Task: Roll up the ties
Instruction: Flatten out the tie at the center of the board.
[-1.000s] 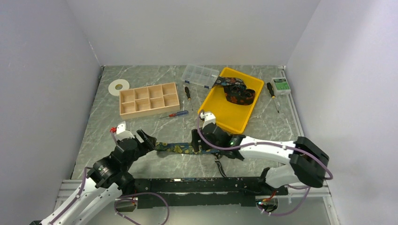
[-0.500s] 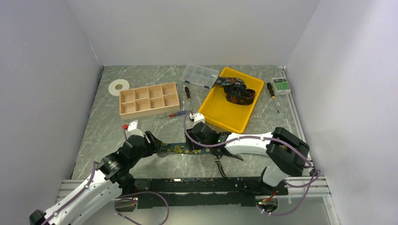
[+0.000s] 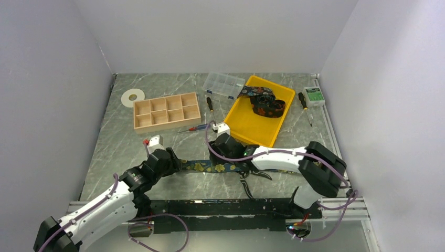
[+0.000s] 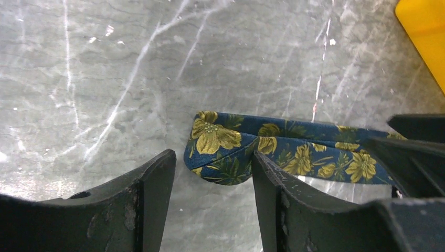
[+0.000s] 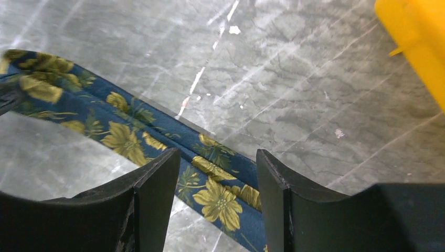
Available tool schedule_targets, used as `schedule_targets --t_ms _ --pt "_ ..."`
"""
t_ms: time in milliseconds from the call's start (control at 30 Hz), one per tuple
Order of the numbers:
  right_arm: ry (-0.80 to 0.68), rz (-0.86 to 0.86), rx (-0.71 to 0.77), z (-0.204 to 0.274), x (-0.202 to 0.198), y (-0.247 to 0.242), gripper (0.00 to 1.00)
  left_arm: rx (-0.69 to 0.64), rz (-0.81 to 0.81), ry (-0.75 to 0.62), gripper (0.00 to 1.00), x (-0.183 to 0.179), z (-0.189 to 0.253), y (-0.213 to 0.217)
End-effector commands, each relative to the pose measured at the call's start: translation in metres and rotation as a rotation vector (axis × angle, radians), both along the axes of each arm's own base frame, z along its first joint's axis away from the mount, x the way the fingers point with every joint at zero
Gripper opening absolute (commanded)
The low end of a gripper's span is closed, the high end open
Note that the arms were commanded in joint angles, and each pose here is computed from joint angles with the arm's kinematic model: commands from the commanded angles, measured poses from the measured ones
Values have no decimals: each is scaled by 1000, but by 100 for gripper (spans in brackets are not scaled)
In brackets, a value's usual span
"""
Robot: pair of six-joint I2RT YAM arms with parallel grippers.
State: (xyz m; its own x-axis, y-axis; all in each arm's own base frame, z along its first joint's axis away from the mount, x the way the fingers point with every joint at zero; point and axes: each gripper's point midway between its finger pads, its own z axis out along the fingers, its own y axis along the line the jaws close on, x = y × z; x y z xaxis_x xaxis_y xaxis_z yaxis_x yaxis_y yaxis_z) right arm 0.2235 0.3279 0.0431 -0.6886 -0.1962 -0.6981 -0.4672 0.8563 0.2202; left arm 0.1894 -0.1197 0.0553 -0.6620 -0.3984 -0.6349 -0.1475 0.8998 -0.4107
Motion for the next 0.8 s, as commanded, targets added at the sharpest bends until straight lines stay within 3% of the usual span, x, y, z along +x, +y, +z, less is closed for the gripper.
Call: schedule_targets --t_ms 0,200,367,533,700,767 --pt "-51 103 10 30 -12 1 60 3 100 -50 59 11 3 12" --pt "-25 173 -142 -1 -36 -4 57 -6 178 -61 56 13 1 21" --pt "-15 176 -186 -14 -38 2 48 -5 175 -61 56 12 2 21" --pt "-16 150 -242 -24 -33 0 30 -2 181 -65 56 13 2 22" --pt "-49 128 -248 -15 -27 -3 3 -9 185 -67 56 11 4 23" --pt "-71 134 -251 -8 -24 -3 0 -17 187 -73 56 11 4 24"
